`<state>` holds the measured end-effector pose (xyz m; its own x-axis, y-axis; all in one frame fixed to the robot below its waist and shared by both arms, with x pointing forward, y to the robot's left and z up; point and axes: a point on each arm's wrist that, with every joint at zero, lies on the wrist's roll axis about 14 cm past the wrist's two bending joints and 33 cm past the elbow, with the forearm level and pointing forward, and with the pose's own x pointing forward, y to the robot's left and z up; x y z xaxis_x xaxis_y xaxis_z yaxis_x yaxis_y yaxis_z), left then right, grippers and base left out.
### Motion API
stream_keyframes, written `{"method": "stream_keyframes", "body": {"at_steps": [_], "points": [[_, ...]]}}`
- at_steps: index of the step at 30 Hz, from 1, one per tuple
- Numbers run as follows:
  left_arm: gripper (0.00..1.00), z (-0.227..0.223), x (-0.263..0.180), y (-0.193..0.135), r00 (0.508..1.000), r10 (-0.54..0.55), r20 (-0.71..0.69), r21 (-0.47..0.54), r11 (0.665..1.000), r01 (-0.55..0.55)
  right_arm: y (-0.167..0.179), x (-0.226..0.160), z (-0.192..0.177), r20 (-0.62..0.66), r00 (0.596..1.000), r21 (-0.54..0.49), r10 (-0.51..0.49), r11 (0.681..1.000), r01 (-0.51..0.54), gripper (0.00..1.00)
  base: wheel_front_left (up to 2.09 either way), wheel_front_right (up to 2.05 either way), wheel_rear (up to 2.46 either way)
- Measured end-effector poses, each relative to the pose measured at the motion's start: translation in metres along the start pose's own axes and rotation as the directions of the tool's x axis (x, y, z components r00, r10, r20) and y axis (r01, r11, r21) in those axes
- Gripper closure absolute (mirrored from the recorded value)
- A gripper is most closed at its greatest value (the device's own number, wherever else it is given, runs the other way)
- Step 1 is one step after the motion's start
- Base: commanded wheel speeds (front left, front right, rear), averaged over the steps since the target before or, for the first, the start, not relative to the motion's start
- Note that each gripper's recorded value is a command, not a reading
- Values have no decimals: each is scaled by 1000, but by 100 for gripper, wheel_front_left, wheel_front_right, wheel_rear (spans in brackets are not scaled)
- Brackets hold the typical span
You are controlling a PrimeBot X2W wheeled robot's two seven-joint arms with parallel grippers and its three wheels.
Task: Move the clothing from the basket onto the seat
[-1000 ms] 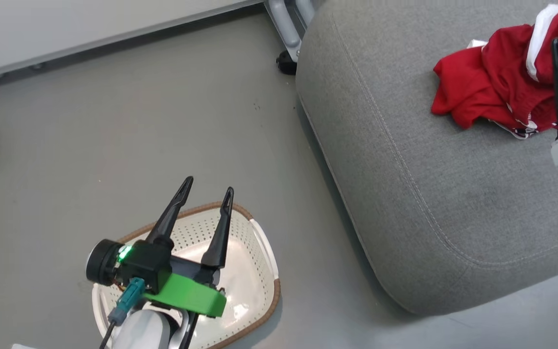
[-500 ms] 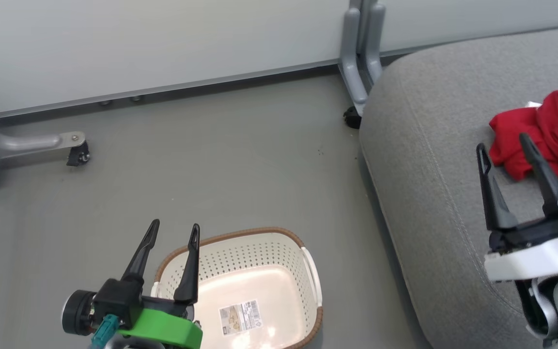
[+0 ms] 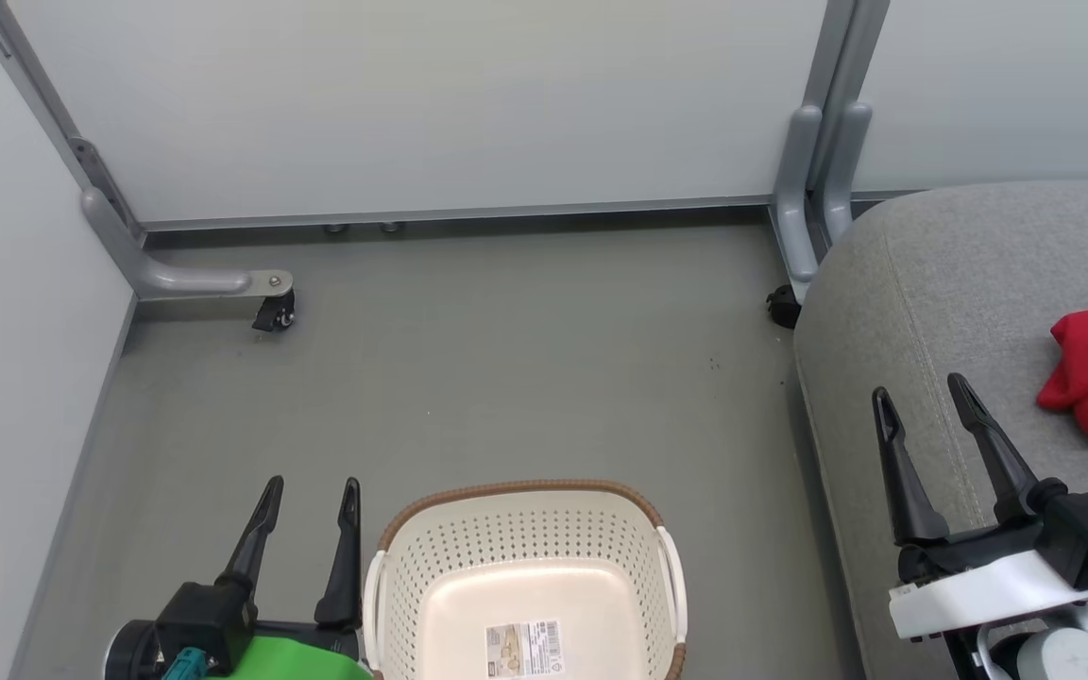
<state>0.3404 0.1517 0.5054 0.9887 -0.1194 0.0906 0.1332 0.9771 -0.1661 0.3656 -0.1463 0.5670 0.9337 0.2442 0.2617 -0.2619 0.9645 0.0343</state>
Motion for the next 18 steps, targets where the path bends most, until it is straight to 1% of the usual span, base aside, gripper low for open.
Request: {"method": "stream_keyframes", "body": {"at_steps": [10, 18], "points": [[0, 2, -3, 2, 1000, 12, 6, 3, 1000, -12, 1, -4, -4, -13, 1000, 8, -9, 1000, 9, 0, 0, 0, 0], [0, 3, -1, 0, 1000, 17, 8, 28, 999, -17, 0, -5, -5, -16, 1000, 7, -12, 1000, 12, 0, 0, 0, 0]]}}
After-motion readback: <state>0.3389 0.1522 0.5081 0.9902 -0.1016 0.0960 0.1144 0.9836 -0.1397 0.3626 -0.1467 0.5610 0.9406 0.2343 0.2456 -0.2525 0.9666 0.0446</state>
